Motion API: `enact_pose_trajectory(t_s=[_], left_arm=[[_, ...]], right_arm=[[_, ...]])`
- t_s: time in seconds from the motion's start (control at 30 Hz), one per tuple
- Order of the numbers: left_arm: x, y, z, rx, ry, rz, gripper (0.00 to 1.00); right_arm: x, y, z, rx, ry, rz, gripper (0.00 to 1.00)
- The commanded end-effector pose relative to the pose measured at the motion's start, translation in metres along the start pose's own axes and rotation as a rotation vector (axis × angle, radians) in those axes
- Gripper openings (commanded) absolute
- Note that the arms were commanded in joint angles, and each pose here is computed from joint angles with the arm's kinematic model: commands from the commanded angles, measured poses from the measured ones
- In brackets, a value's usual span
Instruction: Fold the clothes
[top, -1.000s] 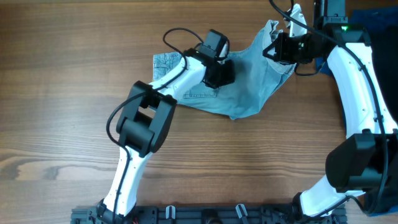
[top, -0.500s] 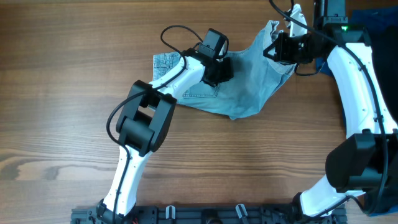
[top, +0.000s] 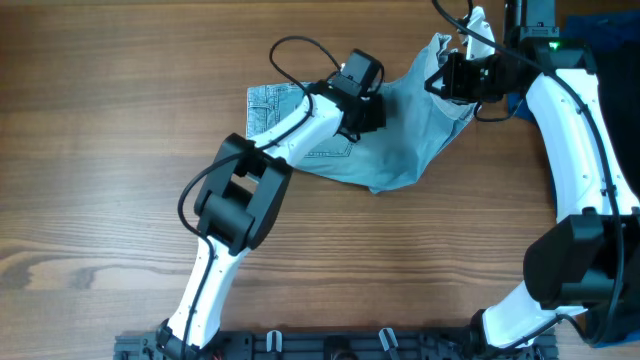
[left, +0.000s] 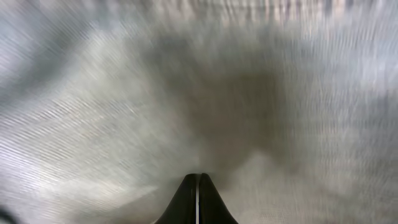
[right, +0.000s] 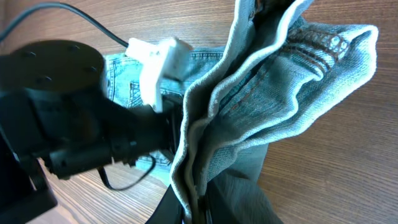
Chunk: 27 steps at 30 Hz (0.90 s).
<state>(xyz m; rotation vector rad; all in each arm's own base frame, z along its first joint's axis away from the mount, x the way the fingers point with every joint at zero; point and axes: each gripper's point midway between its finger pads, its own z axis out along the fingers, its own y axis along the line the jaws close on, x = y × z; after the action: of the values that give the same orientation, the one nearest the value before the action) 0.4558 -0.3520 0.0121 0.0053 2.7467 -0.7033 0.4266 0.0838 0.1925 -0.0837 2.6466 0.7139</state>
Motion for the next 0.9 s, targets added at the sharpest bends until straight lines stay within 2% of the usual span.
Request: enact_pose_trajectory(t_s=[0.0, 0.3, 0.4, 0.5, 0.63, 0.7, 0.87], left_arm=[[-0.040, -0.006, -0.024, 0.007, -0.127, 0.001, 0.04], [-0.038, -0.004, 0.017, 0.039, -0.155, 0.023, 0.04], [-0.046, -0.005, 0.008, 0.039, -0.174, 0.080, 0.04], [-0.067, -0.001, -0.028, 0.018, -0.218, 0.075, 0.04], [-0.112, 0.019, -0.111, -0.003, -0.323, 0.008, 0.04], [-0.133, 0.043, -0.166, -0.025, -0.380, -0.048, 0.04], [-0.145, 0.108, -0.241, -0.110, -0.418, -0.180, 0.04]], right_arm=[[-0.008, 0.011, -0.014, -0.002, -0.043, -0.035, 0.04], [-0.006, 0.011, -0.014, -0.001, -0.035, -0.048, 0.04], [-0.009, 0.012, -0.015, -0.002, -0.046, -0.068, 0.04], [-0.015, 0.016, -0.023, -0.001, -0.066, -0.092, 0.05], [-0.034, 0.038, -0.050, -0.007, -0.123, -0.136, 0.04], [-0.035, 0.050, -0.050, -0.003, -0.125, -0.168, 0.04], [-0.018, 0.081, -0.019, 0.027, -0.052, -0.254, 0.04]])
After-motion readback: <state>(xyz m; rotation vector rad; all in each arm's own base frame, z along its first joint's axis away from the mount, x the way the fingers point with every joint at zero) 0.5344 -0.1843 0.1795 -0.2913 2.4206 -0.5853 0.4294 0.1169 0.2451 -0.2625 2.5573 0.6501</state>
